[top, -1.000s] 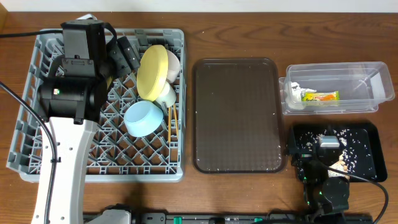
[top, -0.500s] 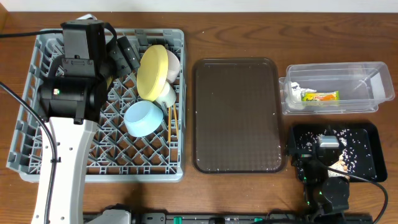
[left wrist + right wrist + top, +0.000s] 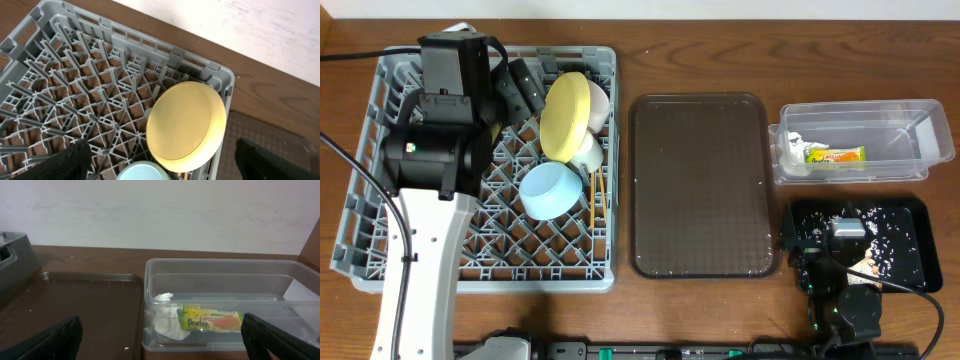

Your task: Sort waste into correct bins and load items into the dishwasher rack

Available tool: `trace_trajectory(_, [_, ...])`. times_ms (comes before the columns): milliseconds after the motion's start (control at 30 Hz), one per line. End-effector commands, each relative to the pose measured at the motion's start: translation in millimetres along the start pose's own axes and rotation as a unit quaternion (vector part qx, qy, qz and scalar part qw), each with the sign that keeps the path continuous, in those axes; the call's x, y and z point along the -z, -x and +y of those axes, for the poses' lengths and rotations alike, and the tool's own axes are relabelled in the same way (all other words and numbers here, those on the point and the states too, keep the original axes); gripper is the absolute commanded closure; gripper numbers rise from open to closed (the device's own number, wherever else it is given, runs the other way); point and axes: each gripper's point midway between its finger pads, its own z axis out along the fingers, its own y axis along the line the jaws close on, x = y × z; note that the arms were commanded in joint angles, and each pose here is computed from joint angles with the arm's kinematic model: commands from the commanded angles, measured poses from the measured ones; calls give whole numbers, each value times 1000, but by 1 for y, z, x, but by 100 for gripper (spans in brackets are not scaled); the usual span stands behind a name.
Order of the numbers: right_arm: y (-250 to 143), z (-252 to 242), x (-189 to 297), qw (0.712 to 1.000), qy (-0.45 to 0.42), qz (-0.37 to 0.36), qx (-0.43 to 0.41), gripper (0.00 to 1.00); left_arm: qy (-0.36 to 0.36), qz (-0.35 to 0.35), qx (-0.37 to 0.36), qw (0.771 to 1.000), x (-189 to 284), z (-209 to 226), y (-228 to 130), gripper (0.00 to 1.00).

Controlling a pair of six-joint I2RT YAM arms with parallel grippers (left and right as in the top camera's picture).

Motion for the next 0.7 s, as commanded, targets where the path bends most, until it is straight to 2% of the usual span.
trace_trajectory(0, [-1,-2,0,1000,-2,0,5,1,26,-24,-22,999,18,16,2,7])
trace_trajectory(300, [-1,-2,0,1000,-2,0,5,1,22,-60,-19,998,71,38,-17,7])
trace_trajectory(500, [-1,-2,0,1000,-2,0,5,1,-12,-36,-20,999,92,54,-76,7])
trace_trajectory(667, [-1,-2,0,1000,-2,0,5,1,-49,-45,-7,998,103,70,-129,7])
